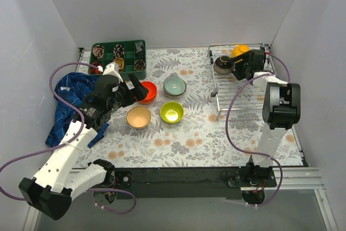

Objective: Unload the bowls from the dish rack

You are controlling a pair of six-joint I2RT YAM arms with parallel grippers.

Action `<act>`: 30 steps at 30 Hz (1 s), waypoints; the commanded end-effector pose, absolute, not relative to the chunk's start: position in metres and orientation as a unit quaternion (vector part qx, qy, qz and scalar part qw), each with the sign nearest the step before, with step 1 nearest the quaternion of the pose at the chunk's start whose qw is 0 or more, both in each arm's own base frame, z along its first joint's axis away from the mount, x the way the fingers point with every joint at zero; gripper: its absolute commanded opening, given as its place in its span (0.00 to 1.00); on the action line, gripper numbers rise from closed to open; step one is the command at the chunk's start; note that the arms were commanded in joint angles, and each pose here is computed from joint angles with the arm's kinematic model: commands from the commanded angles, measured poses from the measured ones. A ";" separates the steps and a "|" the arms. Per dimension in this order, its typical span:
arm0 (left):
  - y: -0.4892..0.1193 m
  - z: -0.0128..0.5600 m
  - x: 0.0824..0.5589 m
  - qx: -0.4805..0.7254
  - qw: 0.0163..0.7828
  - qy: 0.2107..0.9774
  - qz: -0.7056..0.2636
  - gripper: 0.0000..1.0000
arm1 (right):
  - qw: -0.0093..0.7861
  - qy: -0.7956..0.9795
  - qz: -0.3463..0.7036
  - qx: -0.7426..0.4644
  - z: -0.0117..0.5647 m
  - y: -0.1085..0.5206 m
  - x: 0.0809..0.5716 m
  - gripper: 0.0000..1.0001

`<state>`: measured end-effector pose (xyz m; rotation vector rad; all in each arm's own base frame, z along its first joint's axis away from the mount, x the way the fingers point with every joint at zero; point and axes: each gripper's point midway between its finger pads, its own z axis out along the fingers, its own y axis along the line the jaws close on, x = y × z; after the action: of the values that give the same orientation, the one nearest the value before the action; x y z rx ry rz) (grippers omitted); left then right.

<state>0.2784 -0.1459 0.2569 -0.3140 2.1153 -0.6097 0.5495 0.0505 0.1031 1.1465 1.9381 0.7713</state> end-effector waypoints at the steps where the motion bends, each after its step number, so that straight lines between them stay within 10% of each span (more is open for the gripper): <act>1: -0.142 0.266 0.276 -0.114 0.466 0.842 -0.249 0.98 | 0.389 0.771 0.299 0.406 0.129 0.048 0.528 0.14; 14: -0.146 0.251 0.274 -0.091 0.462 0.846 -0.249 0.98 | 0.365 0.807 0.303 0.350 0.113 0.037 0.456 0.09; 30: -0.152 0.244 0.272 -0.081 0.450 0.851 -0.258 0.98 | 0.303 0.861 0.312 0.263 0.066 0.035 0.435 0.83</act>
<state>0.2733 -0.1508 0.2429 -0.2238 2.1146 -0.6311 0.4509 0.0325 0.1000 0.8117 2.1241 0.8527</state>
